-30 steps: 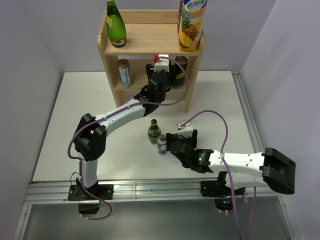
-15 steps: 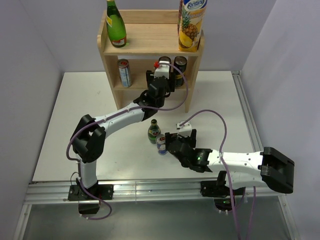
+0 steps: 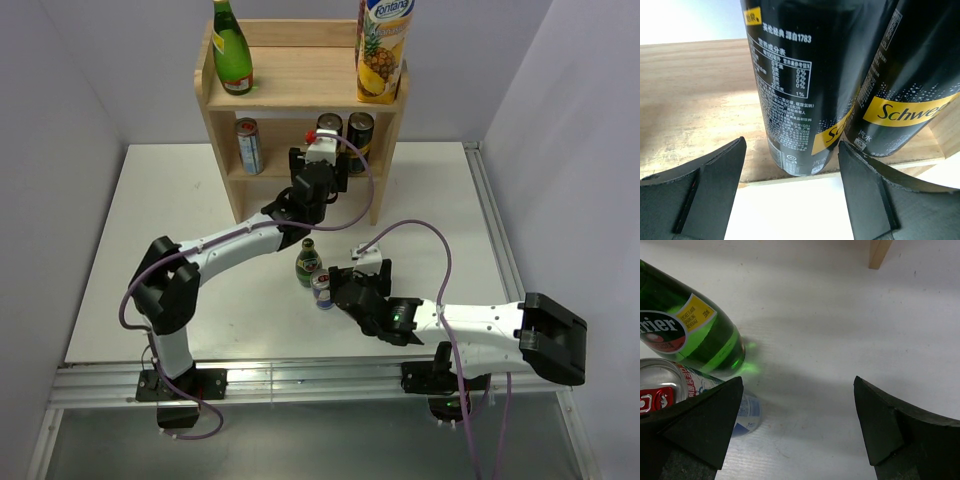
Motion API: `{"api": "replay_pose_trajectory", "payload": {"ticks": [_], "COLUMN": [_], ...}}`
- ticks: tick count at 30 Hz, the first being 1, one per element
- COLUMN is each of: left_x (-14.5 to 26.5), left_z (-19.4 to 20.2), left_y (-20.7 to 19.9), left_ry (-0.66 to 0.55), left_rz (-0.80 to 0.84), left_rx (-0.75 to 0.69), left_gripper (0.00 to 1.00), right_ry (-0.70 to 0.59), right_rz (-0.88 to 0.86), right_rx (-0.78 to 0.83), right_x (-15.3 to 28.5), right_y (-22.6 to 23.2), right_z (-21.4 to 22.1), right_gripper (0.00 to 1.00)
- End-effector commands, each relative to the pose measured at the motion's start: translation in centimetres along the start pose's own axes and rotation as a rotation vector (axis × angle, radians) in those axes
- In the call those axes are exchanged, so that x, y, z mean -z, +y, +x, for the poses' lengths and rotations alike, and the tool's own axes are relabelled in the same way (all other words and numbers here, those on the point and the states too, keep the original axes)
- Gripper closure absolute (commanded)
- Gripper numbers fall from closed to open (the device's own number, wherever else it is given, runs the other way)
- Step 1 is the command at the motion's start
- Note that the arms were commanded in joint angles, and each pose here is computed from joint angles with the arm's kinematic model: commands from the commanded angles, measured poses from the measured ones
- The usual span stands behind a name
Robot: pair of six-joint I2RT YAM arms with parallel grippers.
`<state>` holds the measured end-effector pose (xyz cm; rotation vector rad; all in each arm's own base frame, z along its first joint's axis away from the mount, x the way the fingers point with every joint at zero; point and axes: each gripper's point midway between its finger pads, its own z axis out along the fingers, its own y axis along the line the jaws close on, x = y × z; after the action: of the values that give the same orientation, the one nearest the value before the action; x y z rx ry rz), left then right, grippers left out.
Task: Place and organize the beverage onto the shelf
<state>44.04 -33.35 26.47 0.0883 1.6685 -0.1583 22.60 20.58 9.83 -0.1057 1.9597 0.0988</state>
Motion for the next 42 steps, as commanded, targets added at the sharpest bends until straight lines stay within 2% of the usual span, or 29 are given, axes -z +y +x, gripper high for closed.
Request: {"api": "replay_pose_trajectory", "payload": {"ticks": [1, 5, 12, 18, 22, 33, 42], "left_x": [1.2, 1.7, 4.2, 7.2, 8.5, 13.7, 15.4], "left_z": [-2.9, -2.9, -3.0, -3.5, -3.4, -2.6, -0.2], "left_y": [0.3, 0.0, -0.6, -0.6, -0.2, 0.8, 1.9], "left_ry": [-0.05, -0.042, -0.031, -0.025, -0.009, 0.046, 0.098], "left_rz": [0.005, 0.021, 0.044, 0.065, 0.065, 0.106, 0.106], "left_rx": [0.052, 0.054, 0.045, 0.054, 0.046, 0.054, 0.044], "left_gripper": [0.19, 0.14, 0.12, 0.03, 0.01, 0.01, 0.01], "right_ry": [-0.044, -0.045, -0.045, -0.042, -0.039, -0.06, -0.078], "right_rz": [-0.001, 0.001, 0.002, 0.002, 0.003, 0.033, 0.123], "right_rx": [-0.041, -0.039, -0.033, -0.027, -0.021, -0.049, -0.109], "right_x": [0.1, 0.1, 0.1, 0.1, 0.1, 0.3, 1.0], "right_y": [1.0, 1.1, 1.2, 1.3, 1.4, 0.7, -1.4], "right_z": [-2.1, -2.2, -2.1, -2.0, -1.9, -2.3, -2.8], "right_gripper": [0.01, 0.01, 0.01, 0.01, 0.01, 0.01, 0.01]}}
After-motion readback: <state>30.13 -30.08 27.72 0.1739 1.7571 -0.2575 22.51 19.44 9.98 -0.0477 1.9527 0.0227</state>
